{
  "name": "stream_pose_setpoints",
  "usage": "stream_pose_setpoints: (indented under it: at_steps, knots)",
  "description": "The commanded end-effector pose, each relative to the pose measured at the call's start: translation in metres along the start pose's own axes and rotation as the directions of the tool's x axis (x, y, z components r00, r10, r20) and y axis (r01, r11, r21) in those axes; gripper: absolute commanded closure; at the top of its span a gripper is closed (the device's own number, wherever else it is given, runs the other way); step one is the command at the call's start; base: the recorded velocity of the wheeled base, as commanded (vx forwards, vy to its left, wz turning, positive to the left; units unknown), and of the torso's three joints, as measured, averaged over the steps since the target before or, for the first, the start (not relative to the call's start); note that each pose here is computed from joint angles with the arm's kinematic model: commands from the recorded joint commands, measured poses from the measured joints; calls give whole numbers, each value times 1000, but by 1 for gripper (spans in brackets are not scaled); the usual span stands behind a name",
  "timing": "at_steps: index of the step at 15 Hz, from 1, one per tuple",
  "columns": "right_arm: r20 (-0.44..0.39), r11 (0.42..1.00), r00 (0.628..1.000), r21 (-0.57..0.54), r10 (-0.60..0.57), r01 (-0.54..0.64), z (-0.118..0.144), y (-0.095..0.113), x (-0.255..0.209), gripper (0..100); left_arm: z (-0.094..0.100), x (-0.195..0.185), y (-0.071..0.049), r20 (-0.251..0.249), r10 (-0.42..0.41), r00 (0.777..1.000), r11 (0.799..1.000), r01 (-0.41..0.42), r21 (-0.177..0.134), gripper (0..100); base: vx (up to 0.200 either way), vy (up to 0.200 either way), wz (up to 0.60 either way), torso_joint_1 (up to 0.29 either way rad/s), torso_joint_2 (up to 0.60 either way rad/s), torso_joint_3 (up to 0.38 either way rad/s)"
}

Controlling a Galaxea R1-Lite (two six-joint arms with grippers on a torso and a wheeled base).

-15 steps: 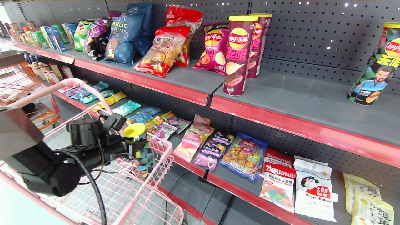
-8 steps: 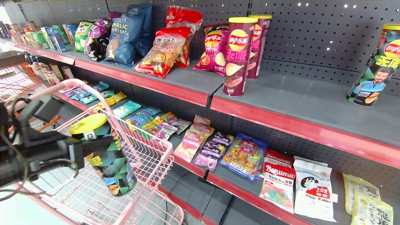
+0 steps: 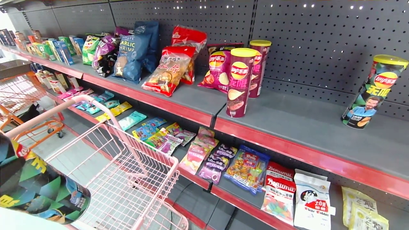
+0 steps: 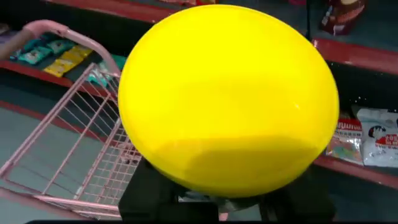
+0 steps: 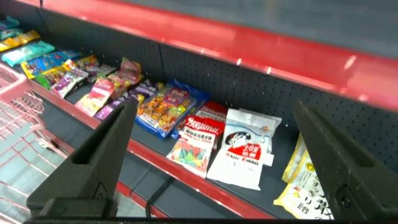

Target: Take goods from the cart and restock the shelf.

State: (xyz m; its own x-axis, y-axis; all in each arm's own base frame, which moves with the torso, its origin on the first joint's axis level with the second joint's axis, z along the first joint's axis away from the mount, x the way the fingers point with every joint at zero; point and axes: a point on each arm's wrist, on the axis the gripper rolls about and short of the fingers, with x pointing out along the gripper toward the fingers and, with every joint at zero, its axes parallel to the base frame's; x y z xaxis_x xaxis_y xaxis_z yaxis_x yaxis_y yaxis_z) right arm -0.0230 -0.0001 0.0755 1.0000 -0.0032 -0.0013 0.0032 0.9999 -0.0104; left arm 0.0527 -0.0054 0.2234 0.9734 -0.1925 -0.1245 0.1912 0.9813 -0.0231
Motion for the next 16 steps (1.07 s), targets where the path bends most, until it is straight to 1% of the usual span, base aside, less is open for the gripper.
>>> stream_pose_setpoints:
  at_steps: [1, 4, 6, 7, 8, 9, 10, 11, 13, 15, 16]
  knots:
    - [-2, 1000, 1000, 0, 0, 0, 0, 0, 0, 0, -5, -12, -1, 43, 34, 998, 999, -34, 5, 100, 0, 0, 0, 237, -593, -364]
    - [-2, 1000, 1000, 0, 0, 0, 0, 0, 0, 0, -4, -13, -1, 51, 45, 998, 999, -45, 9, 100, 0, 0, 0, 219, -515, -303]
    - [-2, 1000, 1000, 1, 0, 0, 0, 0, 0, 0, -4, -17, -2, 66, 39, 997, 999, -41, 31, 100, 0, 0, 0, 171, -405, -237]
    - [-2, 1000, 1000, 0, 0, 0, 0, 0, 0, 0, -5, -18, -2, 71, 34, 997, 999, -36, 34, 100, 0, 0, -600, 100, -232, -124]
    - [-2, 1000, 1000, 0, 0, 0, 0, 0, 0, 0, -12, -22, -3, 72, 22, 997, 999, -24, 36, 100, 0, 0, -600, 32, -61, -41]
    - [-2, 1000, 1000, 0, 0, 0, 0, 0, 0, 0, -16, -25, -4, 78, 22, 997, 999, -25, 46, 100, 0, 0, -600, 22, -36, -27]
    - [-2, 1000, 1000, 0, 0, 0, 0, 0, 0, 0, -20, -26, -4, 74, 22, 997, 998, -26, 62, 100, 0, 0, -600, 12, -22, -7]
    - [-2, 1000, 1000, 0, 0, 0, 0, 0, 0, 0, -23, -28, -4, 75, 20, 997, 997, -25, 69, 100, 0, 0, -600, 12, -2, -2]
    - [-2, 1000, 1000, 0, 0, 0, 0, 0, 0, 0, -23, -29, -4, 78, 20, 997, 996, -26, 80, 100, 0, 0, -600, 15, 10, 0]
    - [-2, 1000, 1000, 0, 0, 0, 0, 0, 0, 0, -23, -28, -4, 72, 23, 997, 993, -31, 117, 100, 0, 0, -600, 2, 0, 0]
    - [-2, 1000, 1000, 0, 0, 0, 0, 0, 0, 0, -23, -28, -4, 75, 23, 997, 993, -32, 117, 100, 0, 0, -600, 7, 2, 2]
